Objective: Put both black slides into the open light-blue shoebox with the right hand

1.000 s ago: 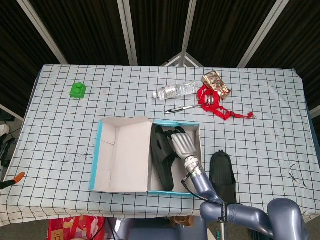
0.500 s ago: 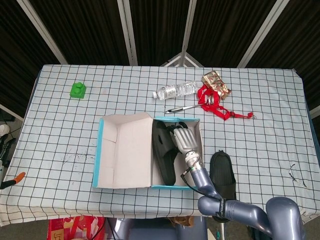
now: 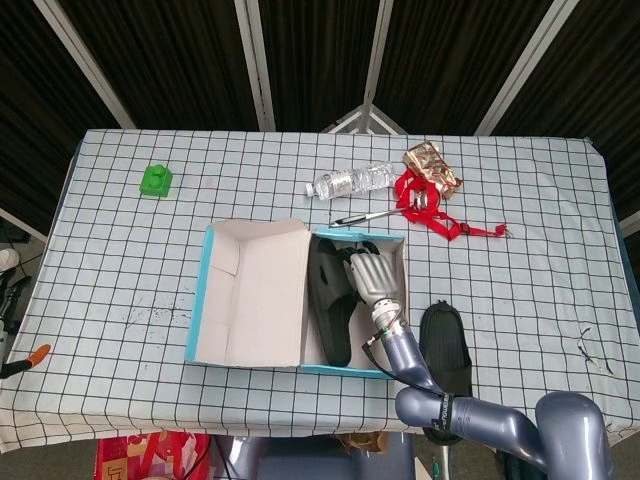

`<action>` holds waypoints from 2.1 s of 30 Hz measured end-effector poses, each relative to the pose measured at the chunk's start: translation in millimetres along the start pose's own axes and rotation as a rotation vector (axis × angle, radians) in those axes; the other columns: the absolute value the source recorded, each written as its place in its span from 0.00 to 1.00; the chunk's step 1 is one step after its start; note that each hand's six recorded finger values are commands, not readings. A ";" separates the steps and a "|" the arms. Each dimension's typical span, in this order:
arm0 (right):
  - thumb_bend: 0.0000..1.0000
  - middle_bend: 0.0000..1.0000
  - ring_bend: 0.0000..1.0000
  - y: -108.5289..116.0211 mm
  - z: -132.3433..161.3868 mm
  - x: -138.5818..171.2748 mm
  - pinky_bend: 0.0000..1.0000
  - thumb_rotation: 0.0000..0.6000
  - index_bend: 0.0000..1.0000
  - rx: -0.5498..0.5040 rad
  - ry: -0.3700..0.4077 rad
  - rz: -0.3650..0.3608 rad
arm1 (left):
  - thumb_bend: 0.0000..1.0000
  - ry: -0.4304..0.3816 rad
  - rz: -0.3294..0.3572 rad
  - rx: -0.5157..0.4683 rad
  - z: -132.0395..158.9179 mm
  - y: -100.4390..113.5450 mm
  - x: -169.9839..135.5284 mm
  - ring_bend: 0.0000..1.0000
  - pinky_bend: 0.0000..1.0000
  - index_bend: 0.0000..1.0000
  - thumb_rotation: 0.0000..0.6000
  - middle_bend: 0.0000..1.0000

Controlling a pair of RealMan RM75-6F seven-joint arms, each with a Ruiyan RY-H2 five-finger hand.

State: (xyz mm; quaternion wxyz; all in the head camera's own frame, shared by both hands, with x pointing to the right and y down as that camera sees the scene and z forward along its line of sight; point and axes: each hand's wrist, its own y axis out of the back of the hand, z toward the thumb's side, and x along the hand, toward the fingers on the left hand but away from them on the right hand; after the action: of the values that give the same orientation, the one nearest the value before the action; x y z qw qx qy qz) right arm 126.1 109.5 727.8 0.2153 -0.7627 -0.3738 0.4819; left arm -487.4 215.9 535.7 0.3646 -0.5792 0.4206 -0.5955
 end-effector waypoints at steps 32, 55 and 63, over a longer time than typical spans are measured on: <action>0.21 0.28 0.18 7.5 7.1 8.5 0.07 1.00 0.07 0.166 -0.025 0.078 | 0.17 -0.004 -0.003 -0.001 1.3 -0.8 -0.5 0.00 0.00 0.11 1.00 0.00; 0.21 0.12 0.15 12.7 12.6 12.0 0.07 1.00 0.06 0.194 -0.033 0.086 | 0.17 -0.001 -0.004 0.001 0.7 -0.8 -0.5 0.00 0.00 0.11 1.00 0.00; 0.21 0.12 0.15 20.5 14.8 14.4 0.07 1.00 0.08 0.203 -0.035 0.079 | 0.17 -0.001 -0.006 0.000 0.5 -1.0 -0.2 0.00 0.00 0.11 1.00 0.00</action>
State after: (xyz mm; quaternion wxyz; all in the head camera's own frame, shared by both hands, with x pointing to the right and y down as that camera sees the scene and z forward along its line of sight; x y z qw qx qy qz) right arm 124.0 107.4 698.8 0.2655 -0.7427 -0.2965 0.5386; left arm -486.8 216.4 536.4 0.3632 -0.5808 0.4188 -0.5962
